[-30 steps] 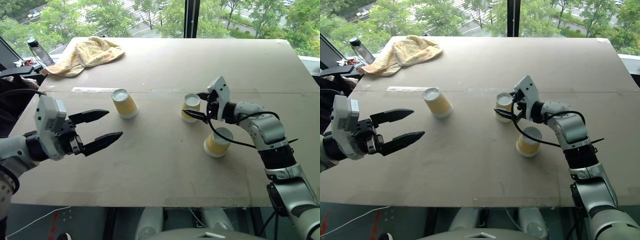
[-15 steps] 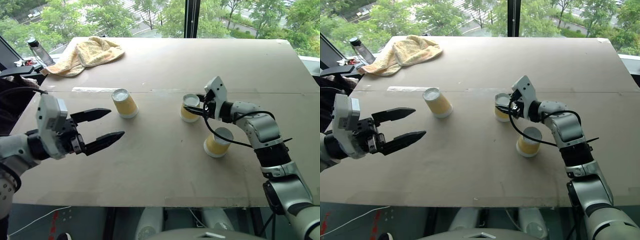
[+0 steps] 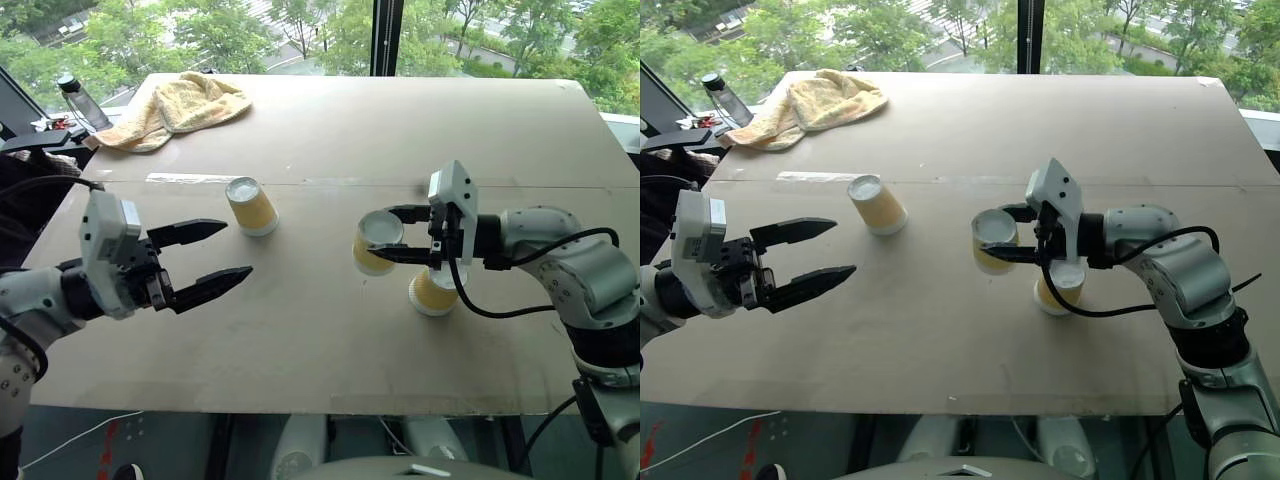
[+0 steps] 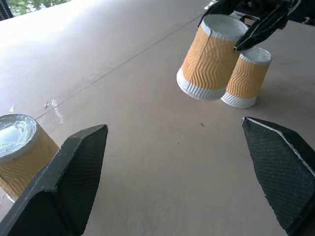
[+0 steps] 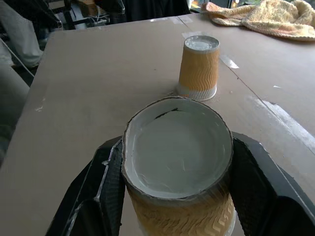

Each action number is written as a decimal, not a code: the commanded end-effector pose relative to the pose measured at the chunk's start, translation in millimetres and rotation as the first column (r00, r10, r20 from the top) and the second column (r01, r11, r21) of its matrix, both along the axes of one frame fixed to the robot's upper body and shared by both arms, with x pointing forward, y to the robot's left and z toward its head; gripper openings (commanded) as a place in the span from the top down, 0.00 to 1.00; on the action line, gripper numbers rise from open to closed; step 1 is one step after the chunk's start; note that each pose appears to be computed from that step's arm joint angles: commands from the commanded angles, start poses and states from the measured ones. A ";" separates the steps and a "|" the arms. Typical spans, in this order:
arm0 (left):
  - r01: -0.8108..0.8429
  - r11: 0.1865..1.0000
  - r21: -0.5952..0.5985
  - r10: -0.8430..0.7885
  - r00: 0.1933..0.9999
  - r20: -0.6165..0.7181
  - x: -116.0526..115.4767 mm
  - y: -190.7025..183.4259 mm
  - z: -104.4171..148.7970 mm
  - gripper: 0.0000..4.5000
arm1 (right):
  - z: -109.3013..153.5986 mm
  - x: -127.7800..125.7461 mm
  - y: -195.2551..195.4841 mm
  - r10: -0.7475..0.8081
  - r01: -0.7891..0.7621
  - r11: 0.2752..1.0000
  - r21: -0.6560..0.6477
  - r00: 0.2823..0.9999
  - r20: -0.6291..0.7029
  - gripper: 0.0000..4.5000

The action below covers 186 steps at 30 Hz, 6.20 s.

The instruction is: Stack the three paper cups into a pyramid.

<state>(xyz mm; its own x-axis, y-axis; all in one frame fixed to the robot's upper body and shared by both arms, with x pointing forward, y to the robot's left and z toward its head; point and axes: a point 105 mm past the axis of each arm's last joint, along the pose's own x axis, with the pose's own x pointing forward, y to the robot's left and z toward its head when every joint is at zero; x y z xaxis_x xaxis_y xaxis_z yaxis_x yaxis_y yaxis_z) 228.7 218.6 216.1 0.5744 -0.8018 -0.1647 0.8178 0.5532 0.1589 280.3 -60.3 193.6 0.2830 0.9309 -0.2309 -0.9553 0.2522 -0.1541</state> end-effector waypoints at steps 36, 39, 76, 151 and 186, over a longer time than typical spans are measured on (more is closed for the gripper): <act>0.056 0.998 0.017 -0.056 0.998 0.005 2.0 -1.0 2.8 0.00 | -20.5 -12.0 -4.7 -0.061 0.061 0.998 0.031 0.998 0.016 0.01; 0.057 0.998 0.017 -0.057 0.998 0.004 2.5 -1.1 3.0 0.00 | -18.0 -11.6 -5.9 -0.063 0.062 0.998 0.033 0.998 0.022 0.01; -0.663 0.697 -0.273 0.716 0.666 0.210 117.1 5.2 -36.2 0.00 | 49.8 -34.6 -58.0 -0.072 0.054 0.971 0.233 0.995 0.072 0.01; -0.653 0.675 -0.343 0.732 0.652 0.199 153.5 -4.5 -50.2 0.00 | 37.3 -27.9 -64.9 -0.179 0.165 0.962 0.218 0.983 0.046 0.01; -0.590 0.730 -0.345 0.671 0.713 0.202 174.2 -18.4 -45.0 0.49 | 39.4 -19.6 -70.5 -0.263 0.239 0.938 0.250 0.963 0.067 0.00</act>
